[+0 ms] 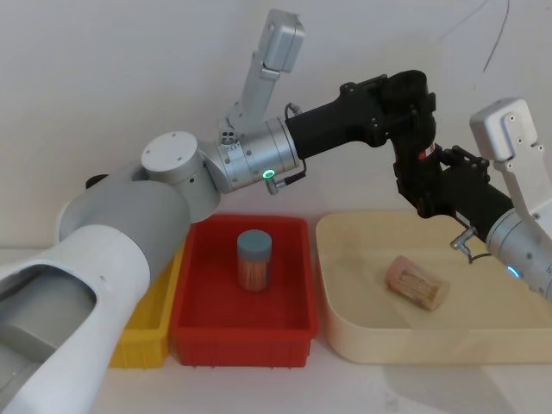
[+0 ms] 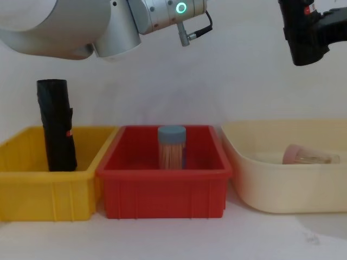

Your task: Pick up the garbage bag with the one hand and transfer it to the other hand.

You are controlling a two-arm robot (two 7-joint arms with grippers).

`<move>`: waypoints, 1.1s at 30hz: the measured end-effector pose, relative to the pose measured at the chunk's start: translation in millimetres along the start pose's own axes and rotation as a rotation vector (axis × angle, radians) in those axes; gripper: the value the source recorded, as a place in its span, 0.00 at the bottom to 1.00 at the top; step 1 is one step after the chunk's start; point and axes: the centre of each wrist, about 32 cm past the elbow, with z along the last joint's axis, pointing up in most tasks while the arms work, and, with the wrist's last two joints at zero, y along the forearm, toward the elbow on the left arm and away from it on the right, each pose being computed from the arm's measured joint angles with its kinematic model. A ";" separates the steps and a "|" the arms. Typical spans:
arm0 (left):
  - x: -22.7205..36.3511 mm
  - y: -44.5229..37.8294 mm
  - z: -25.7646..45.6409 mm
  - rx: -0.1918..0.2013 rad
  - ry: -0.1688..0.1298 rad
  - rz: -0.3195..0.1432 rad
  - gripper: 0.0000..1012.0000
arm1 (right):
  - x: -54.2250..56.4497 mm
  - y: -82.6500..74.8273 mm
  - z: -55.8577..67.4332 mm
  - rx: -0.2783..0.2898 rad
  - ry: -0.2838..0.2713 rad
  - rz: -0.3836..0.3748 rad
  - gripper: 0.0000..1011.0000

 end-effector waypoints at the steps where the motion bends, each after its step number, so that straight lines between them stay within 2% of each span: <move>1: 0.0 0.0 0.0 0.000 0.000 0.000 0.53 | 0.0 0.1 0.1 0.000 0.000 0.000 0.54; 10: 0.0 0.0 0.0 0.000 0.000 0.000 0.54 | -0.1 0.6 0.9 -0.001 -0.002 0.000 0.54; 13: 0.0 -0.1 0.0 0.000 0.000 0.000 0.59 | -0.1 0.7 1.1 0.000 -0.002 0.001 0.54; 16: 0.0 -0.1 0.0 0.000 0.000 0.000 0.72 | -0.2 0.8 1.2 0.000 -0.002 0.001 0.54; 19: 0.0 0.0 0.0 0.000 0.000 0.000 0.77 | 0.2 1.0 1.1 -0.001 -0.002 0.000 0.54; 20: 0.0 0.0 0.0 0.000 0.000 0.000 0.82 | 0.5 1.1 0.9 -0.001 -0.002 -0.001 0.54; 26: 0.0 -0.1 0.0 0.000 0.000 0.000 0.96 | 5.1 2.2 -1.7 -0.010 0.004 -0.030 0.54; 33: 0.0 0.0 0.0 0.000 0.000 0.000 0.99 | 14.1 4.2 -8.4 -0.029 0.021 -0.099 0.54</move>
